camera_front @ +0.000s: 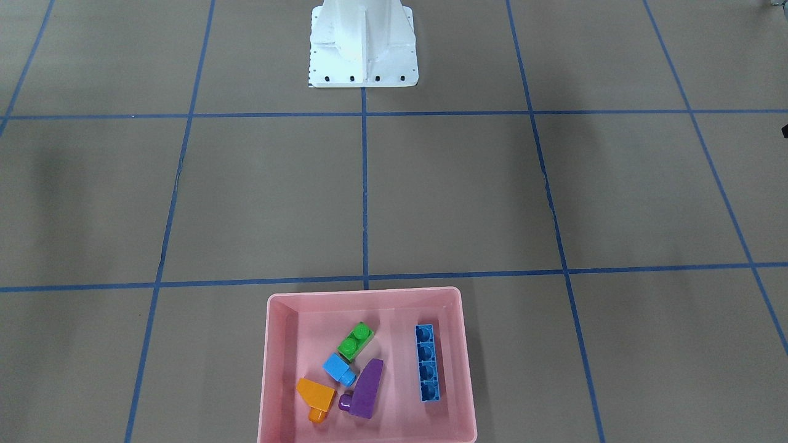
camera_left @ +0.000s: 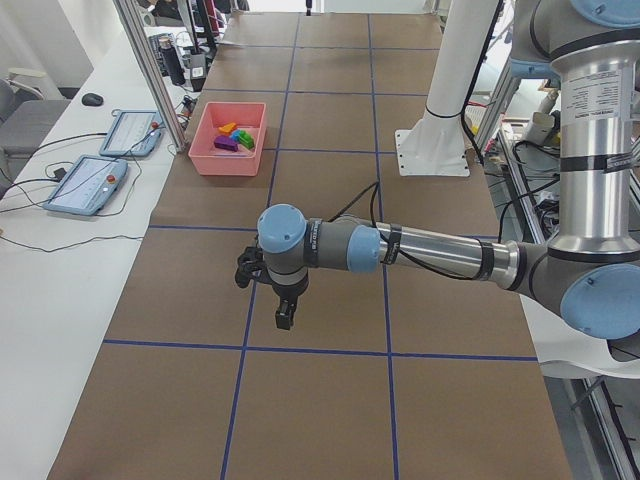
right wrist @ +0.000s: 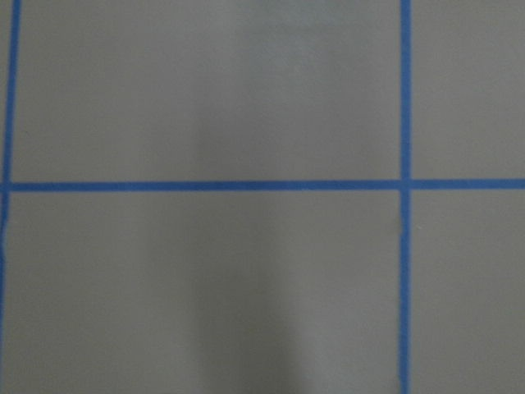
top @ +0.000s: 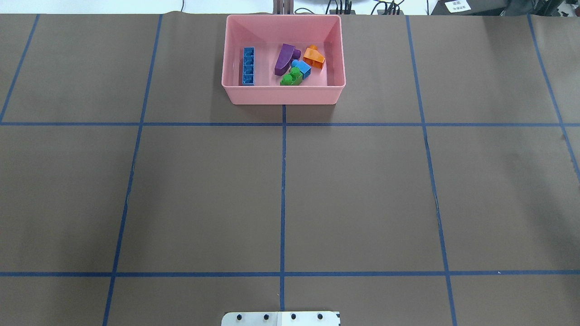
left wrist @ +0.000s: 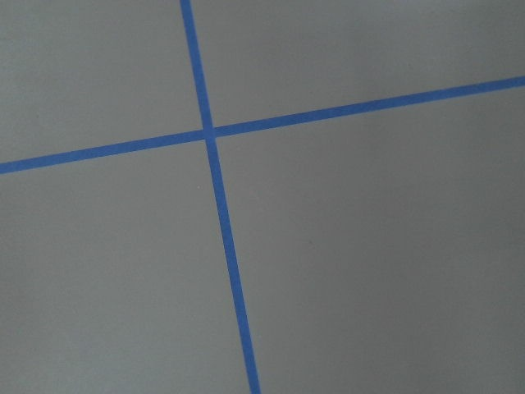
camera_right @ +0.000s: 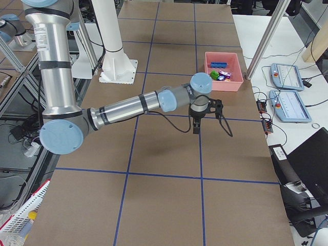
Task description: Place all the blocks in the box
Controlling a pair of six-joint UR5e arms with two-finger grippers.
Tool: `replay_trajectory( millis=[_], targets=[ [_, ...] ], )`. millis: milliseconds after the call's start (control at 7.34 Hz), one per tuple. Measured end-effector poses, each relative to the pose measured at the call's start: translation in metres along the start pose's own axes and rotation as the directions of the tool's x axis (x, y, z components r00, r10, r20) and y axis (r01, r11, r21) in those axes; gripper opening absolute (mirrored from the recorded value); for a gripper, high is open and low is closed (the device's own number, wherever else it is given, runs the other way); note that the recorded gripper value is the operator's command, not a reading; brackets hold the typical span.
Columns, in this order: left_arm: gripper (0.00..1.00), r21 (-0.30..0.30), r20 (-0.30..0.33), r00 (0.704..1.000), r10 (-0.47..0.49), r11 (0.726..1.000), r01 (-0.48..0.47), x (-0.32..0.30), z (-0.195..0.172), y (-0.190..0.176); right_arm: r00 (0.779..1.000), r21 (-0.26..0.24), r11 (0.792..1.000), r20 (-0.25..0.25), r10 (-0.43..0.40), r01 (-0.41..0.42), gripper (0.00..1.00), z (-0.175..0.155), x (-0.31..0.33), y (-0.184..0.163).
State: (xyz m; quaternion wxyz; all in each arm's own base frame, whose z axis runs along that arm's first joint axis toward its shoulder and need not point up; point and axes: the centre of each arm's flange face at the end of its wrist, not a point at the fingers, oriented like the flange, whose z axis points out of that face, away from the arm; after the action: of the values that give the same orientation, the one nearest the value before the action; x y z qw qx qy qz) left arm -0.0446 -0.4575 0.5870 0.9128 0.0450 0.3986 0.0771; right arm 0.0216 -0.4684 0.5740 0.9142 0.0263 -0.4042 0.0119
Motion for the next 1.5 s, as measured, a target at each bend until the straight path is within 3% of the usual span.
replay_trajectory(
  millis=[408,1498],
  targets=[
    [1.00,0.002,0.002,1.000,-0.011,1.000,0.011,-0.004,-0.007,0.000,0.998,-0.050,0.998,-0.046,-0.050,0.048,1.00,0.008,0.085,0.053],
    [1.00,-0.011,-0.001,0.999,-0.050,0.999,0.050,-0.013,-0.001,0.030,0.997,-0.041,0.998,-0.053,-0.059,0.057,1.00,0.003,0.089,0.057]
  ],
)
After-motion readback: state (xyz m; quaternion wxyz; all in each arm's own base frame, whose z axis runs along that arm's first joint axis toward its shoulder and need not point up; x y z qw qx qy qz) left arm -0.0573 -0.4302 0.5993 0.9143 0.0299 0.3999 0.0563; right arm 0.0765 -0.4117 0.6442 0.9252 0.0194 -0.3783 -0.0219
